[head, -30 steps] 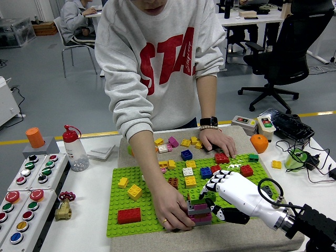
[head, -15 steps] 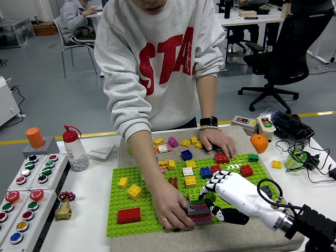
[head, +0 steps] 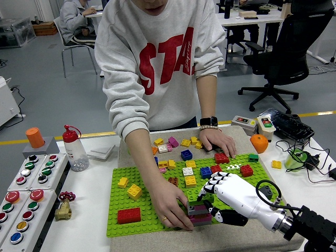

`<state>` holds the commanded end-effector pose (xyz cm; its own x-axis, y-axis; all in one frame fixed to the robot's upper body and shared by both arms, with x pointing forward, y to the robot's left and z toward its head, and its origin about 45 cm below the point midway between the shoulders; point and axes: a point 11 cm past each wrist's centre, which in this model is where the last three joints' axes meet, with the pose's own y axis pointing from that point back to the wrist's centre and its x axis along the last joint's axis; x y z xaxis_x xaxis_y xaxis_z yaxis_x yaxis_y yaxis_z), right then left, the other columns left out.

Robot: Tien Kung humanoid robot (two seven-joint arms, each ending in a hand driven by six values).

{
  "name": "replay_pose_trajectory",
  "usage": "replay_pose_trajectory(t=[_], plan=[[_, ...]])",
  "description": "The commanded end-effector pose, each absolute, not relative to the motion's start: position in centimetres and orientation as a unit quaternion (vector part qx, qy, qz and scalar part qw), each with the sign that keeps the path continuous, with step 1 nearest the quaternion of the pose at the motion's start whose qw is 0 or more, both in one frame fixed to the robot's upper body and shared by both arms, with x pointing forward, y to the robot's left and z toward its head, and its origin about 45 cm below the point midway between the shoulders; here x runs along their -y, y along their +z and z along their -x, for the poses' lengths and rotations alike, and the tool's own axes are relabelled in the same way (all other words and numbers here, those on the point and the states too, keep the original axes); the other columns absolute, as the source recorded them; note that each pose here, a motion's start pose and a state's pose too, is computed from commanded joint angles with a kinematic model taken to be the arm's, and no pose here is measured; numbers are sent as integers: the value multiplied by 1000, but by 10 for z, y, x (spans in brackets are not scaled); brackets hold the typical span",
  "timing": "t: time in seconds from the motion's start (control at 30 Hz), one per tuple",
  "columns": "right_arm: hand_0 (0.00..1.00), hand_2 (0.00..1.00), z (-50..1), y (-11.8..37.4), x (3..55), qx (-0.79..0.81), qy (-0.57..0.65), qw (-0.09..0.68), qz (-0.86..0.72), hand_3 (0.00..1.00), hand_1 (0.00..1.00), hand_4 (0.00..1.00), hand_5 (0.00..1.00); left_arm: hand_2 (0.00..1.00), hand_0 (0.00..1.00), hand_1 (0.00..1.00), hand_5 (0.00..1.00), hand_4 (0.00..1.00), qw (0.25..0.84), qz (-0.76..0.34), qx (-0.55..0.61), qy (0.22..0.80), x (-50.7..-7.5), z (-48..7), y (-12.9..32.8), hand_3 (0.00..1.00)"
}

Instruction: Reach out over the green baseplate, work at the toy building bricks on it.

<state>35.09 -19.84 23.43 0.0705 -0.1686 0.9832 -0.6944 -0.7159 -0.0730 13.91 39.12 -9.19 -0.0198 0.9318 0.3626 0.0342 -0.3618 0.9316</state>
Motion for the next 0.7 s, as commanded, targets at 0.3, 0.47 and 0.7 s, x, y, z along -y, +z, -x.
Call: replay_pose_trajectory(t=[0.3,0.47,0.7], plan=[[749,618,-351,233,196,307,606,216,-701,571,662,355,208,610,633,601,943,310,385,-585,-414,582,-391,-138,-92,417],[749,618,-350,231,193,307,605,215,-703,570,663,355,207,609,633,601,944,310,385,-586,-414,580,-391,-137,-93,416],[749,618,-350,231,192,311,603,214,-703,571,664,354,204,609,633,601,942,309,384,-587,-415,579,-390,-135,-93,416]])
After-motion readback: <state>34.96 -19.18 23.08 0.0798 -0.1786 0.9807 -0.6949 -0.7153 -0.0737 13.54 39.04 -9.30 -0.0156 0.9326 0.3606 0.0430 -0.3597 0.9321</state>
